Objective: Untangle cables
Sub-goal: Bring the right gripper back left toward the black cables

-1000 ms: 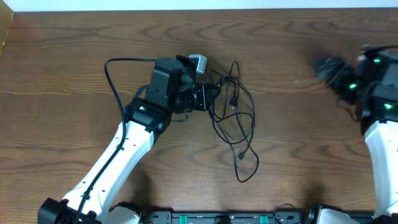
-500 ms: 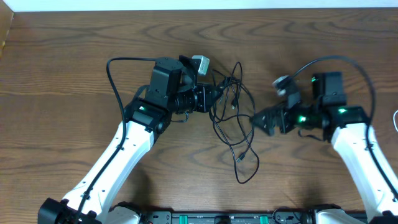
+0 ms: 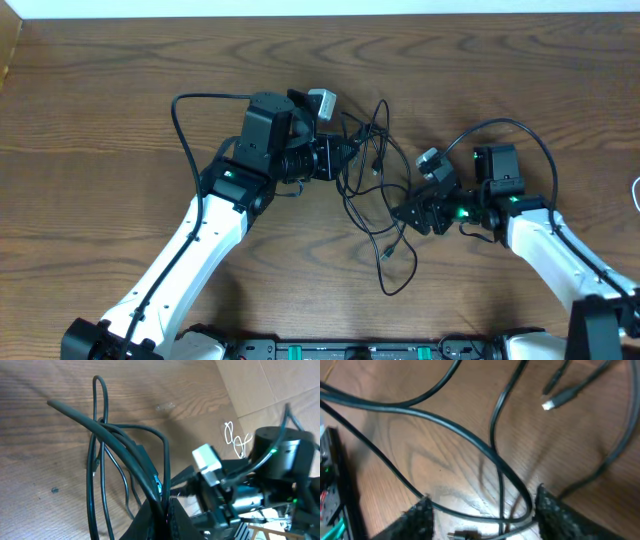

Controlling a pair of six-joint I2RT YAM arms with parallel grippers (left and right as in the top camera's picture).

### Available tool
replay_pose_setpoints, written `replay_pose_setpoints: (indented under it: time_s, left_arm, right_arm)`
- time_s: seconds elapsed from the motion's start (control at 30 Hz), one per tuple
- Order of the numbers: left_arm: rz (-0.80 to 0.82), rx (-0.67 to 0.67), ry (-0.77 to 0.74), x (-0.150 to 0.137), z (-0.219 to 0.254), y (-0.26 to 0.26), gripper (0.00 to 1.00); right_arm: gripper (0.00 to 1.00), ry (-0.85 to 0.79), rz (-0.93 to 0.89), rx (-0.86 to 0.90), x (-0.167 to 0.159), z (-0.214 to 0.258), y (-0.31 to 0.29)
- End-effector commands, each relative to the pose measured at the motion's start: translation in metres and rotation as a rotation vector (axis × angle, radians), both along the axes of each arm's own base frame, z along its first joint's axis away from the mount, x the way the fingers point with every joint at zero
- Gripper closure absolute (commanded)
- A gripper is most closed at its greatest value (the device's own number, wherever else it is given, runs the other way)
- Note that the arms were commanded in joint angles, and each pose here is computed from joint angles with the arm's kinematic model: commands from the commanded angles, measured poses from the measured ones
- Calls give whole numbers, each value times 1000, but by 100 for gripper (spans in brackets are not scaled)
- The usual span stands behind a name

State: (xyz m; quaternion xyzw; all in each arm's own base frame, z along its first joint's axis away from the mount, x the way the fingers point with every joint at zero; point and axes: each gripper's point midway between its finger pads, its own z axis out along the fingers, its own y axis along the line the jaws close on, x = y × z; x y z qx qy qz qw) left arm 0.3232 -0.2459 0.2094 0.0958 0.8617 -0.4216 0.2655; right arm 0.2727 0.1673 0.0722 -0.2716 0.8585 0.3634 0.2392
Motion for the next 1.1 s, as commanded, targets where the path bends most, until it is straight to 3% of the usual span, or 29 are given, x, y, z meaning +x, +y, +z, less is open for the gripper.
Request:
replay_pose_setpoints:
  time_s: [0.0, 0.07, 0.1, 0.13, 0.2, 0.47, 0.83, 0.87, 0.9, 0.93, 0.97, 1.07]
  left_arm:
    - [-2, -31, 13, -1, 8, -3, 92]
    - [7, -39, 28, -1, 8, -3, 92]
    - [11, -42, 34, -1, 8, -3, 92]
    - [15, -45, 41, -1, 8, -3, 92]
    - [16, -45, 42, -1, 8, -3, 93]
    - [26, -38, 39, 0, 7, -2, 92]
    - [22, 2, 14, 1, 2, 2, 92]
    - [8, -12, 11, -1, 5, 0, 92]
    - [-38, -53, -2, -6, 14, -7, 92]
    - [-86, -97, -23, -10, 25, -13, 92]
    - [-143, -150, -59, -15, 39, -20, 92]
    - [-294, -273, -169, -31, 76, -33, 92]
  right_arm:
    - [42, 49, 54, 46, -11, -7, 16]
    - [51, 62, 61, 51, -10, -11, 23]
    - [62, 63, 61, 54, -10, -12, 26]
    - [82, 65, 54, 59, -8, -11, 27]
    - [99, 94, 8, 76, -3, -8, 26]
    - [99, 116, -39, 334, 9, 46, 6]
    - [98, 57, -222, 601, 31, 108, -80]
    - [72, 62, -258, 609, 34, 109, -89]
    - [28, 56, -296, 586, 39, 104, -96]
    - [10, 57, -334, 554, 43, 98, -99]
    - [1, 67, -388, 506, 49, 89, -103]
    - [1, 119, -520, 399, 60, 66, -110]
